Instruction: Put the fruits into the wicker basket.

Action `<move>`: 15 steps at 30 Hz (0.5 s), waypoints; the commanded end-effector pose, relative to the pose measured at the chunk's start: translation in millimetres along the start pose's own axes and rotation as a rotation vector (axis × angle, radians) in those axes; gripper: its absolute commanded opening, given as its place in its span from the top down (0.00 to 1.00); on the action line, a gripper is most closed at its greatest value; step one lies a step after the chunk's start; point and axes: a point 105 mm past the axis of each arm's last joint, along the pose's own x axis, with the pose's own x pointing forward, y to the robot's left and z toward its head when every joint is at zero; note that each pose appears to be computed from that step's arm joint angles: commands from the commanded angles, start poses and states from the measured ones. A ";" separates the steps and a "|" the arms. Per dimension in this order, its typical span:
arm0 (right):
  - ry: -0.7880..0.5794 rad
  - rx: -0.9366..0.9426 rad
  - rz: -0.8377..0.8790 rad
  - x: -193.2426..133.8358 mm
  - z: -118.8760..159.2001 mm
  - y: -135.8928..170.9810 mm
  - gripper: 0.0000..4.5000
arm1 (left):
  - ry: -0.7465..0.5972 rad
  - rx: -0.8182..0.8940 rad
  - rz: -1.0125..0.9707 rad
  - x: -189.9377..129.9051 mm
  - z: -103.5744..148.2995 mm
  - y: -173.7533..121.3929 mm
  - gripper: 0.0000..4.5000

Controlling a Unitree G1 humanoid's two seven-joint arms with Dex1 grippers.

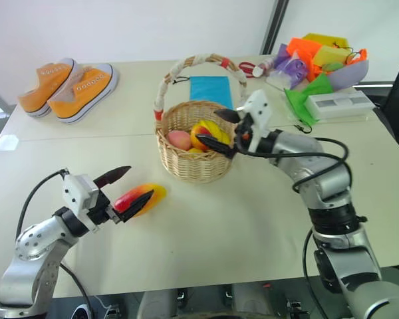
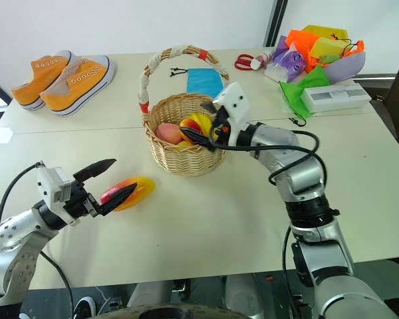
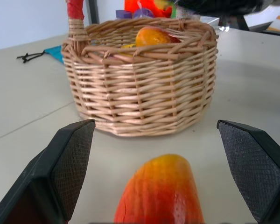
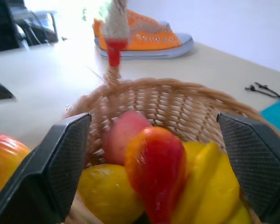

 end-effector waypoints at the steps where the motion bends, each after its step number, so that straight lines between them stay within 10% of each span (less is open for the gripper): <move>1: -0.080 -0.043 0.214 -33.2 25.8 30.2 0.00 | 0.026 -0.019 -0.010 -0.7 2.1 -2.3 0.00; 15: 0.224 -0.200 0.389 -86.4 -23.2 57.0 0.00 | 0.254 0.003 -0.150 -3.2 -25.8 -2.5 0.00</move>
